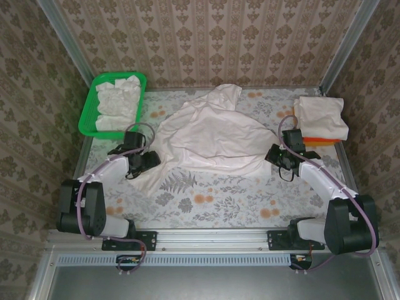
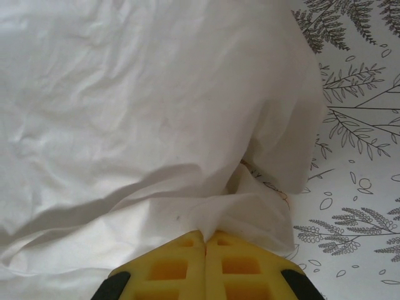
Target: Fold and stack the t-shirts
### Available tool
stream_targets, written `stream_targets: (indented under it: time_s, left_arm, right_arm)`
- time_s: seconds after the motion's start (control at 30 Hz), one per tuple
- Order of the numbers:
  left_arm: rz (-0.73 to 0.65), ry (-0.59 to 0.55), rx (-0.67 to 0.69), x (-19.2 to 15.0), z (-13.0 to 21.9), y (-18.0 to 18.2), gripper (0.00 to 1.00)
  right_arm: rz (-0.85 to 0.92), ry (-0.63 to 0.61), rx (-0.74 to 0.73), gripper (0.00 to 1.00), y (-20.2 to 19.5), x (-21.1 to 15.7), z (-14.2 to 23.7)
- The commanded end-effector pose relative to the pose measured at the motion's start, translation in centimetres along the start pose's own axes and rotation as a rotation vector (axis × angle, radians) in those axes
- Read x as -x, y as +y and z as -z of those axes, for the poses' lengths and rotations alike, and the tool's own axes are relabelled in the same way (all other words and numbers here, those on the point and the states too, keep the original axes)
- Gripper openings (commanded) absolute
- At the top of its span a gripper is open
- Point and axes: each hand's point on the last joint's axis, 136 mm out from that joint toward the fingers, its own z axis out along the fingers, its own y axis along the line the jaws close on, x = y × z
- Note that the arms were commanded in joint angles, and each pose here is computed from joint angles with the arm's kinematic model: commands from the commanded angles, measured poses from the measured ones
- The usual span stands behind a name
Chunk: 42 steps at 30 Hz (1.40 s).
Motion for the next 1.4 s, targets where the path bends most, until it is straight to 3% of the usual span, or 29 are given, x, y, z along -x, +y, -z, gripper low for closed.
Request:
stream_targets:
  time_s: [0.0,0.1,0.23,0.33,0.37,0.53,0.6,0.93,0.97,1.07,1.23,1.37]
  left_arm:
    - [-0.047,0.013,-0.061,-0.3,-0.2,-0.9,0.76]
    - [-0.054,0.034,-0.088,-0.5,-0.8,-1.5,0.74]
    - [-0.039,0.04,-0.089,-0.5,-1.2,-1.9,0.64]
    - [-0.055,0.042,-0.099,-0.7,-1.0,-2.2,0.65]
    - [-0.065,0.044,-0.095,-0.9,-1.1,-2.1,0.6]
    - [-0.057,0.078,-0.084,-1.8,-1.7,-2.2,0.13]
    - [-0.054,0.076,-0.077,-2.2,-1.7,-2.8,0.0]
    - [0.16,-0.073,-0.062,-3.7,0.1,-4.3,0.0]
    - [0.177,-0.088,-0.062,-3.7,0.4,-4.2,0.02]
    - [0.179,-0.115,-0.018,-3.7,0.9,-2.8,0.37]
    - [0.186,-0.091,-0.03,-3.3,1.2,-1.2,0.72]
    - [0.087,-0.048,-0.143,-2.7,1.3,-3.0,0.86]
  right_arm:
    - [-0.003,-0.019,0.032,0.0,0.8,0.9,0.2]
    - [0.0,-0.012,0.037,0.0,1.0,0.9,-0.1]
    - [0.001,-0.012,0.048,0.0,1.3,1.1,-0.1]
    - [0.006,-0.021,0.048,0.0,1.3,1.2,0.2]
    - [0.007,-0.025,0.048,0.0,1.3,1.3,0.2]
    - [0.016,-0.029,0.037,0.0,1.0,1.5,0.0]
    - [0.018,-0.04,0.035,0.0,0.9,2.2,-0.1]
    - [0.021,-0.145,0.034,0.0,1.3,9.7,-0.4]
    - [0.023,-0.147,0.036,0.0,1.3,10.0,-0.2]
    - [0.028,-0.13,0.031,0.0,1.0,9.3,0.1]
    - [-0.031,-0.091,0.027,0.0,-0.7,5.4,0.7]
    - [-0.072,-0.095,-0.03,0.0,-3.1,2.5,1.2]
